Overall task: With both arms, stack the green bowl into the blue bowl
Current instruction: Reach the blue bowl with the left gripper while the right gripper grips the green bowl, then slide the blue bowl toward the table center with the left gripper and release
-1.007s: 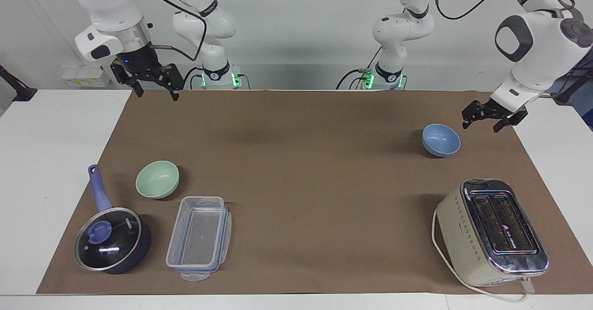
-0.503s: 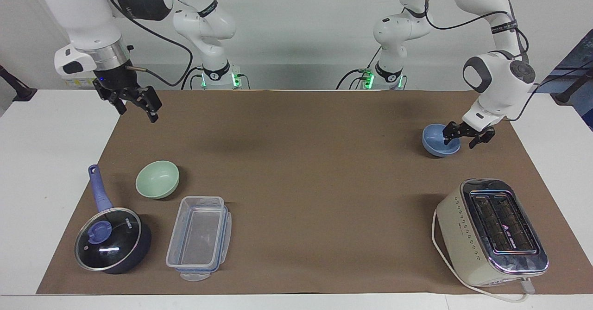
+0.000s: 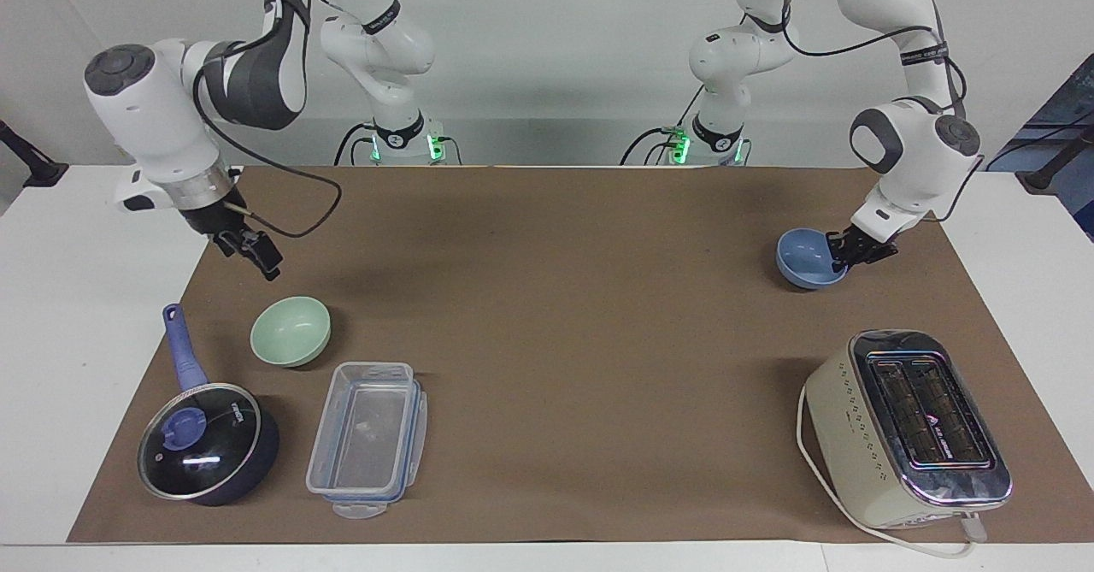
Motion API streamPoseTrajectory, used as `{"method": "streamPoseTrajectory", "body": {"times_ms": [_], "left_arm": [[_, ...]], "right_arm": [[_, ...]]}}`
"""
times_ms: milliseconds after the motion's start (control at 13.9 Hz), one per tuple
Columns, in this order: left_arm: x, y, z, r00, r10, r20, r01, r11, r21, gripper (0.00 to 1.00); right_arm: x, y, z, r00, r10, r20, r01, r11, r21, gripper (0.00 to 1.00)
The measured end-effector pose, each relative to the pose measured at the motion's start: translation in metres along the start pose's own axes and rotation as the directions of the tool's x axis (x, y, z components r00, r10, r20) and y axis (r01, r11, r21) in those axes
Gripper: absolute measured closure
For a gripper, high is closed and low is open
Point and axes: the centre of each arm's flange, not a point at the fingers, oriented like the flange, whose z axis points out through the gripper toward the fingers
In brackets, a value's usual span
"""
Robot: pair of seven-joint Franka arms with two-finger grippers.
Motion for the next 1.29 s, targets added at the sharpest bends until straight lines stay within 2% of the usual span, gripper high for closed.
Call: {"method": "streamPoseTrajectory", "body": {"times_ms": [288,431,647,863,1150,1294], "left_arm": [[0.018,0.012,-0.048,1.000,-0.021,0.007,0.021,1.000,-0.007,0.95],[0.031,0.047,-0.072,0.998,-0.054,0.031,0.054,0.998,-0.015,0.95],[0.051,0.125,-0.093,0.993,-0.116,0.038,0.116,0.993,-0.009,0.95],[0.057,0.211,-0.090,0.982,-0.182,0.042,0.182,0.983,-0.001,0.95],[0.046,0.330,-0.084,0.978,-0.208,0.012,0.208,0.977,-0.039,0.95],[0.033,0.383,-0.063,0.977,-0.214,-0.021,0.212,0.975,-0.063,0.95]], "right_arm": [[0.008,0.011,0.070,0.998,0.067,0.001,-0.067,0.998,0.007,0.00],[0.009,0.019,0.089,0.997,0.080,0.012,-0.080,0.997,0.003,0.00],[0.011,0.027,0.102,0.995,0.094,0.012,-0.094,0.996,0.004,0.00],[0.012,0.038,0.123,0.994,0.112,0.005,-0.112,0.994,0.010,0.00],[0.011,0.041,0.129,0.993,0.116,0.006,-0.116,0.993,0.010,0.00],[0.011,0.040,0.129,0.993,0.116,0.006,-0.116,0.993,0.010,0.02]]}}
